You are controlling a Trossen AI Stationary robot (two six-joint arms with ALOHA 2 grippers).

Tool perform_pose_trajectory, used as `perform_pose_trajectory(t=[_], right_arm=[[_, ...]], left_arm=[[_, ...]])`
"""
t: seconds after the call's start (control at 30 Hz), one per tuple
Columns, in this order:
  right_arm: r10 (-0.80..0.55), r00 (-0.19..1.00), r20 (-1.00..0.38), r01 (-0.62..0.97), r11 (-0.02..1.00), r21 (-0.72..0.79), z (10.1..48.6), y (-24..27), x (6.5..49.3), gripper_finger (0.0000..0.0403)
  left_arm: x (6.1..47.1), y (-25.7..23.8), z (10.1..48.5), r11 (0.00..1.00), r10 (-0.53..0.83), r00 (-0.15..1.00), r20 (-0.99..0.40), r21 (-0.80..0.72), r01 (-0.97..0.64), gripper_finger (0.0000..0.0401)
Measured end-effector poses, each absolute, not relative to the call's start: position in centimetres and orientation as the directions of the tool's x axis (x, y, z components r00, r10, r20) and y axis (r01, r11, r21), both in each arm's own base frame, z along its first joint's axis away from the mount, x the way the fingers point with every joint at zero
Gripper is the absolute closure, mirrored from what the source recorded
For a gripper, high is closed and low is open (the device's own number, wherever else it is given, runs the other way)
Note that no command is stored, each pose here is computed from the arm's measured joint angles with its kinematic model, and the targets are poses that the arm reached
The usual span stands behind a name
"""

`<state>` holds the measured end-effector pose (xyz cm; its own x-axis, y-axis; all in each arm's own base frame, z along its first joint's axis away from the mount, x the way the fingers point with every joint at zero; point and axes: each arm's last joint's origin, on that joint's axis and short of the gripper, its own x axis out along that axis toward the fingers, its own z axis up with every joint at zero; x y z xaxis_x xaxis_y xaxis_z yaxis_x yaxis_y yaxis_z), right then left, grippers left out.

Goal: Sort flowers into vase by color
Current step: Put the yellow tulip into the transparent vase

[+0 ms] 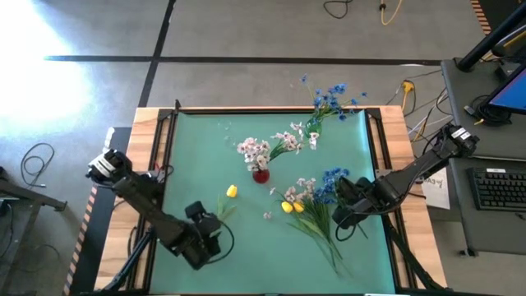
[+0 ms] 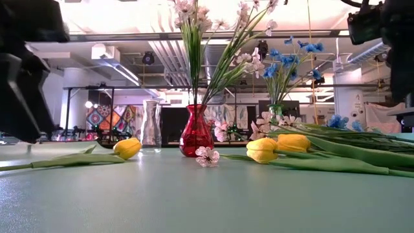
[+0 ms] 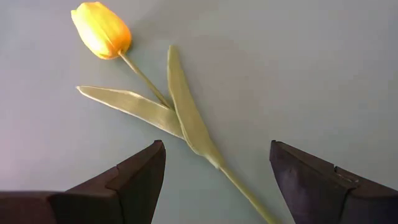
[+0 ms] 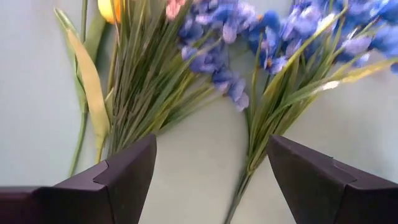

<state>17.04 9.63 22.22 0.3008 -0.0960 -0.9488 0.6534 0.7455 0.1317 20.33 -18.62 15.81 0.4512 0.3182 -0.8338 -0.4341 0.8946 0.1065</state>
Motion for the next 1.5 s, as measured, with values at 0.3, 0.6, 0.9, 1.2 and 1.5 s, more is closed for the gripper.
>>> perform_pose_trajectory(t=[0.3,0.6,0.9,1.2,1.5], right_arm=[[-0.146,0.338,-0.930,0.651,0.750,0.119,22.3,9.5,17.2,0.0106],[-0.174,0.374,-0.911,0.639,0.760,0.117,22.4,9.5,17.4,0.0106],[-0.210,0.404,-0.890,0.633,0.767,0.106,22.5,9.4,17.6,0.0106],[-0.206,0.416,-0.886,0.632,0.766,0.119,22.5,9.5,17.7,0.0106],[-0.194,0.434,-0.880,0.629,0.765,0.141,22.6,9.6,17.9,0.0106]], left_arm=[[19.8,-19.2,14.9,0.882,0.341,0.457,-0.822,0.111,-0.459,0.0129],[19.4,-19.8,13.7,0.861,0.385,0.473,-0.792,0.124,-0.493,0.0129],[19.3,-20.3,12.1,0.837,0.428,0.480,-0.766,0.136,-0.530,0.0129],[19.4,-20.3,11.5,0.821,0.437,0.472,-0.765,0.126,-0.556,0.0129],[19.4,-20.3,11.5,0.814,0.425,0.454,-0.783,0.112,-0.569,0.0187]])
